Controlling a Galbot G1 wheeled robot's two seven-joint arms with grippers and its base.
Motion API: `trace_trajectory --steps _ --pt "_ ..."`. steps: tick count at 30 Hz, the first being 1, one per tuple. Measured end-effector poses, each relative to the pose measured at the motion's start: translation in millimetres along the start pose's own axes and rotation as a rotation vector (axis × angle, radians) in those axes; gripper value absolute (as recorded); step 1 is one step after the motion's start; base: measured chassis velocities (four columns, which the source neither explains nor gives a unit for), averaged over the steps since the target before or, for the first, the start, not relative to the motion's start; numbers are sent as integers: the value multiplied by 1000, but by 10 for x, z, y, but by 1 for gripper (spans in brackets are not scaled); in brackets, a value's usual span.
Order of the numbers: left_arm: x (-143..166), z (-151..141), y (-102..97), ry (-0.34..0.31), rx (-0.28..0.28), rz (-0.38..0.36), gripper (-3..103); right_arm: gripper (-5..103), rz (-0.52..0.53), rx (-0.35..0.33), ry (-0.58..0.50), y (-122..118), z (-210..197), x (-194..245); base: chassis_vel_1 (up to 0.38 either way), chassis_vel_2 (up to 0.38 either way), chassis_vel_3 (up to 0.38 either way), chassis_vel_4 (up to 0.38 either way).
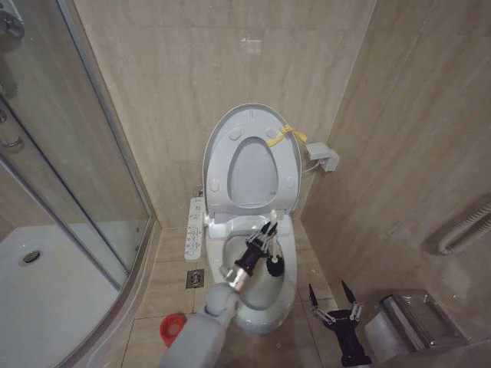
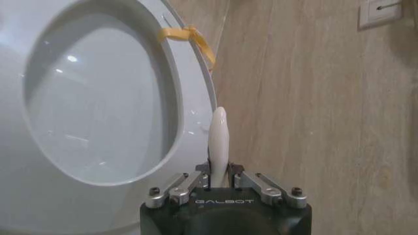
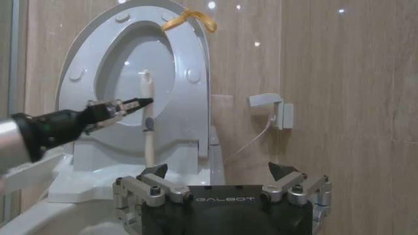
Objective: Open the toilet lid, clean the toilet bowl with a toilet brush, close the toilet lid, and flush.
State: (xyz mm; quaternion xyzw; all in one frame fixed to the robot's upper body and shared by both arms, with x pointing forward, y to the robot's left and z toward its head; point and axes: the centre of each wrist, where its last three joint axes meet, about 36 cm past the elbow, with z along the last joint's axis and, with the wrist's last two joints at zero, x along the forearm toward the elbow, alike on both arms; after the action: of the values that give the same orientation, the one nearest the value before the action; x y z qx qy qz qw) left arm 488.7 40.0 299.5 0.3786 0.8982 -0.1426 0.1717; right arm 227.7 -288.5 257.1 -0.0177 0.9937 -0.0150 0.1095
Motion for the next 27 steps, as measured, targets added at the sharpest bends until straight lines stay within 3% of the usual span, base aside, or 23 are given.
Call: trace_trajectory --steps 4,7,13,18,27 --pt "67 158 -16 34 0 16 18 100 3 2 1 -10 6 -1 0 0 0 0" --pt "340 330 47 93 -14 26 18 100 8 3 0 -32 20 -6 0 0 0 0" --pt "518 386 171 123 -38 28 18 100 12 -3 1 -11 48 -12 0 0 0 0" --pt "393 295 265 93 -41 25 18 100 12 -10 -3 52 64 -36 0 0 0 0" --pt "-113 173 284 -12 -50 29 18 100 13 -8 0 62 67 -21 0 0 0 0"
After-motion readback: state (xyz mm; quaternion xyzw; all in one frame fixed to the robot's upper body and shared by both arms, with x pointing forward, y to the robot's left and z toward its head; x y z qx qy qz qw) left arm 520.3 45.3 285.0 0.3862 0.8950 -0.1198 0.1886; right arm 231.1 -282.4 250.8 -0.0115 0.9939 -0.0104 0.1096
